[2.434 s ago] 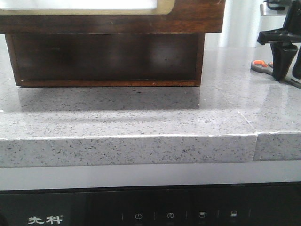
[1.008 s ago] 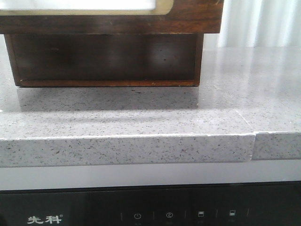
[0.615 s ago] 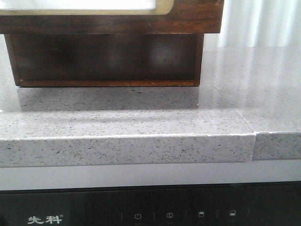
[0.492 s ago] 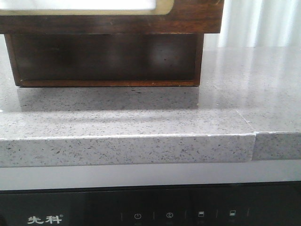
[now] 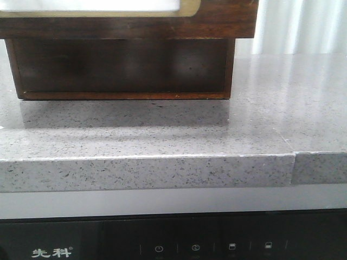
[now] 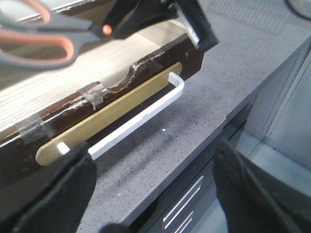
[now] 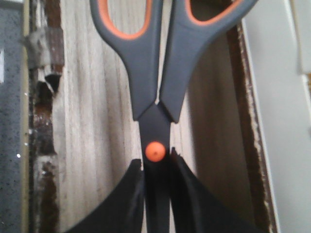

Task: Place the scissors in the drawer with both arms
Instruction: 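Carry the scissors over the open drawer with the right gripper, then lower the scissors into the drawer and open the right gripper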

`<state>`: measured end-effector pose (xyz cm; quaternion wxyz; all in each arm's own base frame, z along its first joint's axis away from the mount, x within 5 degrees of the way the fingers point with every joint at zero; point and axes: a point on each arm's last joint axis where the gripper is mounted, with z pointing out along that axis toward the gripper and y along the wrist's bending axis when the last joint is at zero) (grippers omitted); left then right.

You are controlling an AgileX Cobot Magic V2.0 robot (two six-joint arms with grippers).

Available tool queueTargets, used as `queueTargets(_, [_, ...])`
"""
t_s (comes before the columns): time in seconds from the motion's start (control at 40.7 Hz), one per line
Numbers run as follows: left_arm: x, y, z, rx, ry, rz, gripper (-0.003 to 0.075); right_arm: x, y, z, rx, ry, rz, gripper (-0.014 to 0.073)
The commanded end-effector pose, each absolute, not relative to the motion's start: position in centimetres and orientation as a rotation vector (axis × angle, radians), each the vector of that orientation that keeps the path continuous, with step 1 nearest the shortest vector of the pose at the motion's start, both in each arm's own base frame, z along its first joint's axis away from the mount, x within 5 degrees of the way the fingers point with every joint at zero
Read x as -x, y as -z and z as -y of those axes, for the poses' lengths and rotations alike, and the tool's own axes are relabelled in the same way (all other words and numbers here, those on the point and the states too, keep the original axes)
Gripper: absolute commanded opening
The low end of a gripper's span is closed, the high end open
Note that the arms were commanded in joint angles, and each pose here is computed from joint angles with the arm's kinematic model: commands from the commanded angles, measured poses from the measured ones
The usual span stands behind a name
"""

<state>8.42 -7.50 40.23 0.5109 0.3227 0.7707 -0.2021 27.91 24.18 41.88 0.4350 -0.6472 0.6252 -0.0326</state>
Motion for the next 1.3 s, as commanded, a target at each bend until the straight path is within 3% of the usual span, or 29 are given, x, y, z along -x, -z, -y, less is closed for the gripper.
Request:
queueTargets(0.0, [-8.4,-41.8,7.6,-0.727,0.52,-1.758,0.0491,-28.2,-43.6,-23.9,1.559,0.163,-1.465,0.0059])
queueTargets(0.32, [-8.4,-41.8,7.6,-0.727,0.52,-1.758,0.0491,-29.3,-41.6,-24.1,1.631,0.248,-1.529,0.009])
queueTargets(0.492, [-8.4,-41.8,7.6,-0.727,0.52,-1.758,0.0491,-29.5,-41.6,-23.9,1.58,0.251,-1.576,0.0318])
queueTargets(0.59, [-8.4,-41.8,7.6,-0.727,0.52,-1.758,0.0491,-29.5,-41.7,-23.8,1.574,0.257,-1.582,0.0386])
queueTargets(0.91, [-8.4,-41.8,7.6,-0.727,0.52,-1.758,0.0491,-28.5,-43.4,-22.9,1.452,0.199,-1.626,0.0383])
queueTargets(1.279, [-8.4,-41.8,7.6,-0.727,0.52,-1.758,0.0491,-23.4,-48.9,-18.5,0.933,-0.112,-1.858,0.0383])
